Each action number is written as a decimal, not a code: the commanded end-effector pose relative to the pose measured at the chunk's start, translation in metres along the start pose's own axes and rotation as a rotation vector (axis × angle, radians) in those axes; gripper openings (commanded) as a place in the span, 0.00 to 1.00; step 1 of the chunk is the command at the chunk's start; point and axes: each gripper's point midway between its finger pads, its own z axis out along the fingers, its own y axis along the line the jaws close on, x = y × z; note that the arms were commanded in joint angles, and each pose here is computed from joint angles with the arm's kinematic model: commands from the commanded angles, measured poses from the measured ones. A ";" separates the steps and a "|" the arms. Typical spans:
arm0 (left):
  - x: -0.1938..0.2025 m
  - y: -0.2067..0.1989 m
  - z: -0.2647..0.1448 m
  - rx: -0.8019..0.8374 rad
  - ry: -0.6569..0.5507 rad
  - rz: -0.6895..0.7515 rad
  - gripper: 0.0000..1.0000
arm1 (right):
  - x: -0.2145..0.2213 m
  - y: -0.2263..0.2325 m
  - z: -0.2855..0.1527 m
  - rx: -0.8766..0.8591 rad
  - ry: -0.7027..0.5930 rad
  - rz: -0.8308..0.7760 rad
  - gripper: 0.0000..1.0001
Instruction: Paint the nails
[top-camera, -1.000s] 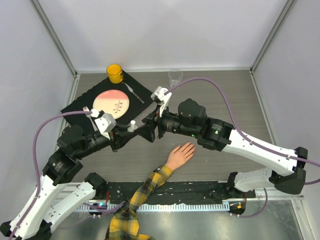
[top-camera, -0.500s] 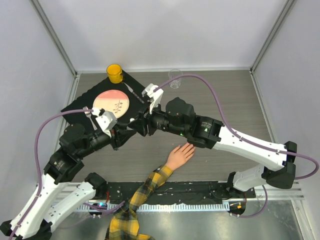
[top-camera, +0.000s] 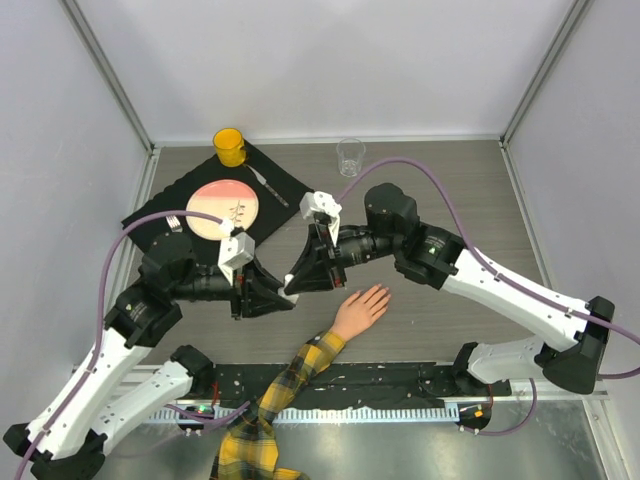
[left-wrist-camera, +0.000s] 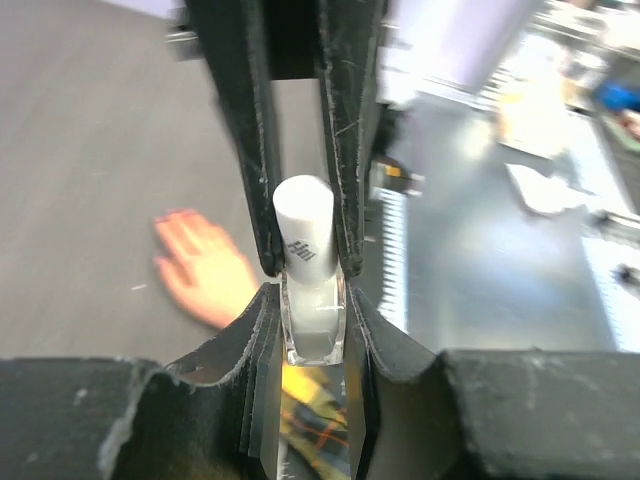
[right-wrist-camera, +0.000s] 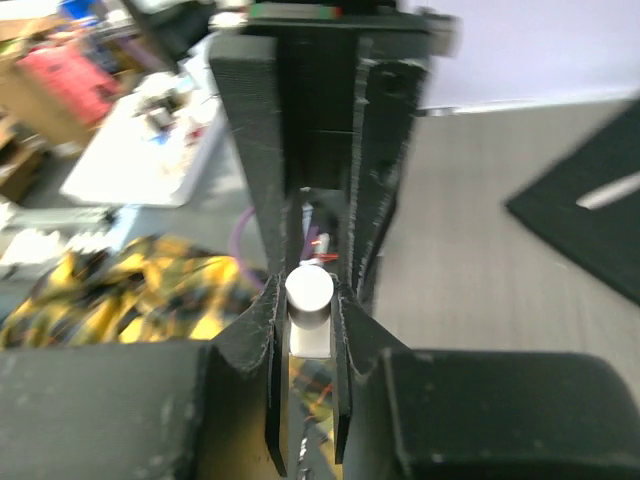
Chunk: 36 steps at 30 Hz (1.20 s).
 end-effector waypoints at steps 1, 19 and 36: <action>-0.027 -0.044 -0.002 0.268 -0.066 0.105 0.00 | 0.013 0.046 -0.005 -0.322 0.013 -0.009 0.01; -0.029 0.064 -0.019 -0.400 -0.084 0.155 0.00 | -0.034 -0.046 -0.034 0.393 -0.190 0.166 0.64; -0.036 0.073 -0.028 -0.492 -0.159 0.101 0.00 | -0.066 -0.055 0.003 0.548 -0.243 0.232 0.59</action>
